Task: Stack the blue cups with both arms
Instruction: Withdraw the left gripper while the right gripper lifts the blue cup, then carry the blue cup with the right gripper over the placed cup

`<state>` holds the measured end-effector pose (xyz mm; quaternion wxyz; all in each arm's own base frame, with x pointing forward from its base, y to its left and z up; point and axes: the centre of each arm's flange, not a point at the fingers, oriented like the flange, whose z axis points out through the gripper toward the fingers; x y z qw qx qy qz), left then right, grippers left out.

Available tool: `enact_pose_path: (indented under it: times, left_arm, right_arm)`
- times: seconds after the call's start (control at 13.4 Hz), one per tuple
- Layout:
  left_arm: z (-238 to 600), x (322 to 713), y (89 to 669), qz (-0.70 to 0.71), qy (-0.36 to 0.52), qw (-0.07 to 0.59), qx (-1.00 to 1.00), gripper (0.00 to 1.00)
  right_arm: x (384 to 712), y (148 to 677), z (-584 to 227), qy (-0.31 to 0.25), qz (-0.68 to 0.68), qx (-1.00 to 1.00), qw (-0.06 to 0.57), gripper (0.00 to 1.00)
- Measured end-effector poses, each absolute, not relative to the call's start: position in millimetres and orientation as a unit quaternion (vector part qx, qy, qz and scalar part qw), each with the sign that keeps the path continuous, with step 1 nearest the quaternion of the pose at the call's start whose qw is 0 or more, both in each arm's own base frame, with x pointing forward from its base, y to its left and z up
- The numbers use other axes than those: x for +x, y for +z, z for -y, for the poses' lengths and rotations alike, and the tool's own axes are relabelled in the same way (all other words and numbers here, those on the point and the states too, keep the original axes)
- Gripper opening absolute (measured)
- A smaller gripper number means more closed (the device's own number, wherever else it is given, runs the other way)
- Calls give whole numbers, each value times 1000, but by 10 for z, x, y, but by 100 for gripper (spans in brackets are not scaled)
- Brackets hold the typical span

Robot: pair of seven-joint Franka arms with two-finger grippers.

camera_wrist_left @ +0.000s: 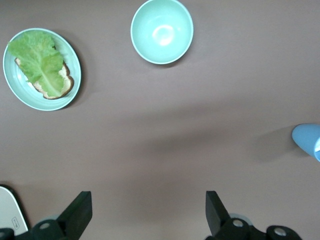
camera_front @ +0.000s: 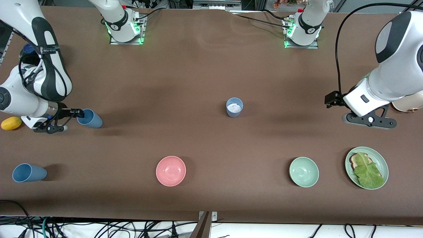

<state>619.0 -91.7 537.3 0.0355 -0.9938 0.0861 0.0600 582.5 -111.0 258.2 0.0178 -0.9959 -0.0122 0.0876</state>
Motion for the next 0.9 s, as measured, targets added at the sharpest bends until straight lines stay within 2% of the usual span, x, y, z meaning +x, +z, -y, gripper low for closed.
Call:
enact_pose_path:
  times: [0.15, 0.22, 0.52, 0.67, 0.9]
  left_arm:
    - [918, 6186, 5393, -94, 60, 34, -993, 100]
    - [805, 6201, 5384, -92, 64, 27, -993, 100]
    - [256, 6141, 5460, -36, 72, -41, -996, 100]
    - [153, 6052, 5611, -21, 54, -36, -998, 100]
    - [70, 5810, 5791, -11, 6, -32, -999, 100]
  right_arm:
    - [5829, 2584, 1089, 88, 10, -996, 23, 7]
    - [5840, 2594, 1077, 87, 11, -996, 23, 4]
    - [5930, 2705, 975, 90, 21, -995, 27, 4]
    - [6080, 2948, 684, 105, 26, -993, 40, 4]
    - [6292, 3408, -228, 118, -5, -992, 51, 4]
